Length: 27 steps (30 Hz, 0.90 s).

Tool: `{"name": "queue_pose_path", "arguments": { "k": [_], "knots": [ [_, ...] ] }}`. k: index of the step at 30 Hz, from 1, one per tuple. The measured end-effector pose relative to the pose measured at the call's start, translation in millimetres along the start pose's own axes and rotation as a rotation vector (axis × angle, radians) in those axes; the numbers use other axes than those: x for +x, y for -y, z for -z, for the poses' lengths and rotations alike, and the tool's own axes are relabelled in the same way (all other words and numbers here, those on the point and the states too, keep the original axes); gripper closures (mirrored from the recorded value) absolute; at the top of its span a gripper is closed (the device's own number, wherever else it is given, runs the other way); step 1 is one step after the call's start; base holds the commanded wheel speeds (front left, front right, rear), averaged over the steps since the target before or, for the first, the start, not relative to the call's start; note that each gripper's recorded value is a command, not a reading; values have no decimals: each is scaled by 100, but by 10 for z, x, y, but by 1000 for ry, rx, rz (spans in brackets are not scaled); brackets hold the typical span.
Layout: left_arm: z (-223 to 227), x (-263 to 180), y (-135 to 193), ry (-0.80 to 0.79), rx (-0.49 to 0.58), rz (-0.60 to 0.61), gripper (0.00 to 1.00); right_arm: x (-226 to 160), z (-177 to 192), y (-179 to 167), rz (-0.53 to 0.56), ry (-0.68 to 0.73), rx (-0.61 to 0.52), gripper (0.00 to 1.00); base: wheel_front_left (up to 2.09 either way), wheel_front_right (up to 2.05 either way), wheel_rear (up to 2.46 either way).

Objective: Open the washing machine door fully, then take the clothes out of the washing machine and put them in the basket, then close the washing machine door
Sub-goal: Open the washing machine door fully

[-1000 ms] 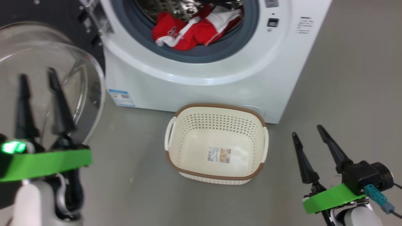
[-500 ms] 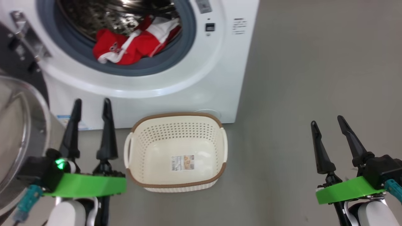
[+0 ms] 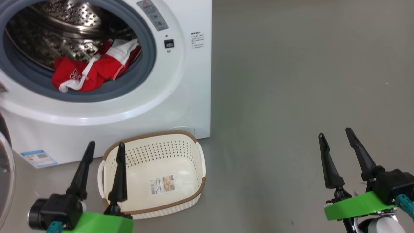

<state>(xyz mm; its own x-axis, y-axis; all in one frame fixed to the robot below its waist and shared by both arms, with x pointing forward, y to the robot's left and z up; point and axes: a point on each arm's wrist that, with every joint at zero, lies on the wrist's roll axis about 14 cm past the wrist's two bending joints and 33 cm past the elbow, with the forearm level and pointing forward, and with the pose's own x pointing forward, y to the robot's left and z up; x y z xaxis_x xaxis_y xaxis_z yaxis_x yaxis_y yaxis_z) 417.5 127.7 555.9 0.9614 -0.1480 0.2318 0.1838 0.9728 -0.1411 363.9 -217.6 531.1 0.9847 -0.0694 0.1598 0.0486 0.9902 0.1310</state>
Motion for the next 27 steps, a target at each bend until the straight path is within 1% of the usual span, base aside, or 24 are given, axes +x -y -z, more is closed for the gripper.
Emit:
{"name": "queue_pose_path", "arguments": {
  "k": [8,13,20,27],
  "knots": [
    [33,-203,19,-25,1,-5,0,-283,-23,60,24,-4,2,0,0,0,0],
    [110,-288,41,-56,1,-1,0,-391,-48,87,33,0,-10,0,0,0,0],
    [133,-334,58,-67,4,5,0,-436,-129,150,50,23,-32,0,0,0,0],
    [152,-356,40,-74,6,-2,0,-438,-133,161,52,23,-40,0,0,0,0]
  ]
}}
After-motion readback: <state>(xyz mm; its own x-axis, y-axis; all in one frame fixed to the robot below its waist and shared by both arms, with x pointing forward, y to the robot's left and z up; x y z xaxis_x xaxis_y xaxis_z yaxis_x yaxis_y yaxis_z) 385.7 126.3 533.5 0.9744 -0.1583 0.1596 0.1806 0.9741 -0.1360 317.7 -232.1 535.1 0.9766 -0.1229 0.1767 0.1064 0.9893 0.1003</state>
